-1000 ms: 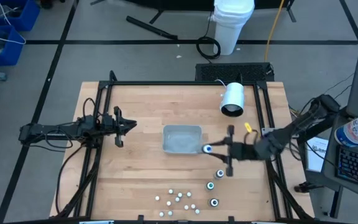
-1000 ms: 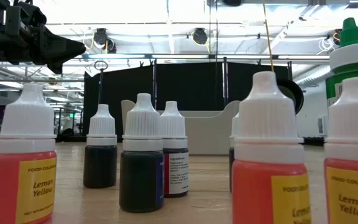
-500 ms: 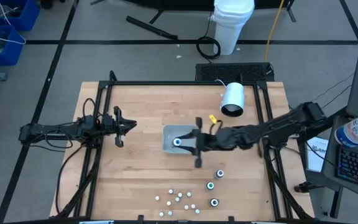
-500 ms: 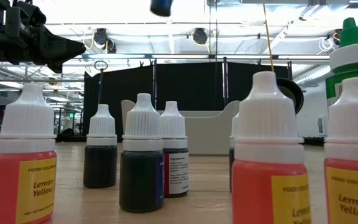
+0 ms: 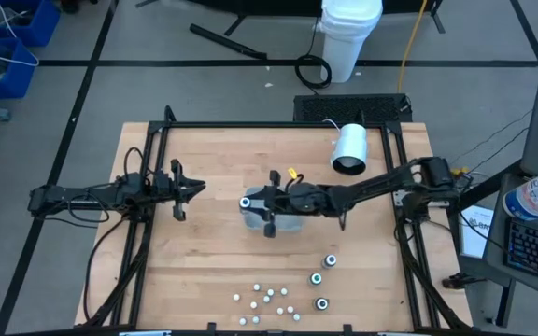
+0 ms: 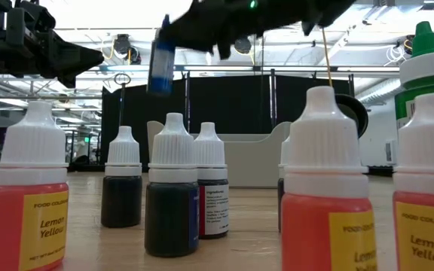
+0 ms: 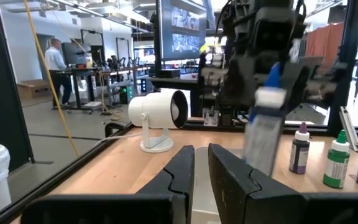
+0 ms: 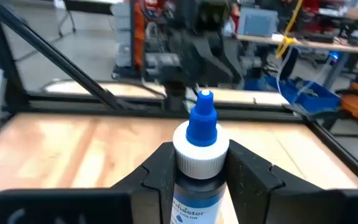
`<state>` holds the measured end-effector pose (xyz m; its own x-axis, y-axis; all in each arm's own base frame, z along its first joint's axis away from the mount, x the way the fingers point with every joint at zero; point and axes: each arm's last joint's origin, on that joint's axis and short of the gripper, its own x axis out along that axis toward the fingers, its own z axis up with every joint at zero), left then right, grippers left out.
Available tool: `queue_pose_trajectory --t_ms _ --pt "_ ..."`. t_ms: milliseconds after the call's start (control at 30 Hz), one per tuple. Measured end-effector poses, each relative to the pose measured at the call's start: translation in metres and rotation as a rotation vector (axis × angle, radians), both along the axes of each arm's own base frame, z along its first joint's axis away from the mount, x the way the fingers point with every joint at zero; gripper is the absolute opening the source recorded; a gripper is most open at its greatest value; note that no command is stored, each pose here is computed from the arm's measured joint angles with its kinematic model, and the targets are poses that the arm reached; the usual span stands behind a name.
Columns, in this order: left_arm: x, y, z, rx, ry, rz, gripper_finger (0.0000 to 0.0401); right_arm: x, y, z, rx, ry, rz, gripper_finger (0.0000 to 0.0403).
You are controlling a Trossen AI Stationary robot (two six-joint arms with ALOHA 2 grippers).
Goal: Pick & Place food coloring
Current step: Put the big blue food coloring bottle into the gray bin
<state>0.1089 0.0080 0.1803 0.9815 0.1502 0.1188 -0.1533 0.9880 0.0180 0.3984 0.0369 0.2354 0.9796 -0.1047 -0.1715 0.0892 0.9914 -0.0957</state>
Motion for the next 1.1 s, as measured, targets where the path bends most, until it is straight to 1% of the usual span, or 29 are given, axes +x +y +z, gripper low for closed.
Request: queue_pose_trajectory --t_ms 133,267,433,567,700,867,933,1100 --pt "0.0 0.0 0.0 0.032 0.005 0.004 0.0051 0.005 -0.008 -0.013 -0.009 0.029 -0.065 0.0108" --pt "0.0 0.0 0.0 0.042 0.007 0.005 0.0051 0.005 -0.009 -0.016 0.006 0.045 -0.097 0.0111" --pt "0.0 0.0 0.001 0.043 -0.002 0.005 0.0051 0.003 -0.008 -0.021 -0.006 0.083 -0.149 0.0105" --pt "0.0 0.0 0.003 0.044 -0.02 0.006 0.0051 -0.001 -0.009 -0.027 0.033 0.074 -0.163 0.011" --pt "-0.001 0.0 0.004 0.045 -0.034 0.006 0.0051 -0.007 -0.01 -0.037 0.046 0.073 -0.212 0.0112" --pt "-0.001 0.0 0.006 0.046 -0.057 0.007 0.0051 -0.018 -0.013 -0.048 0.108 -0.012 -0.229 0.0106" --pt "-0.001 0.0 0.006 0.046 -0.061 0.007 0.0051 -0.021 -0.014 -0.051 0.109 -0.028 -0.247 0.0107" --pt "-0.001 0.0 0.006 0.045 -0.061 0.01 0.0051 -0.022 -0.014 -0.053 0.105 -0.009 -0.25 0.0108"
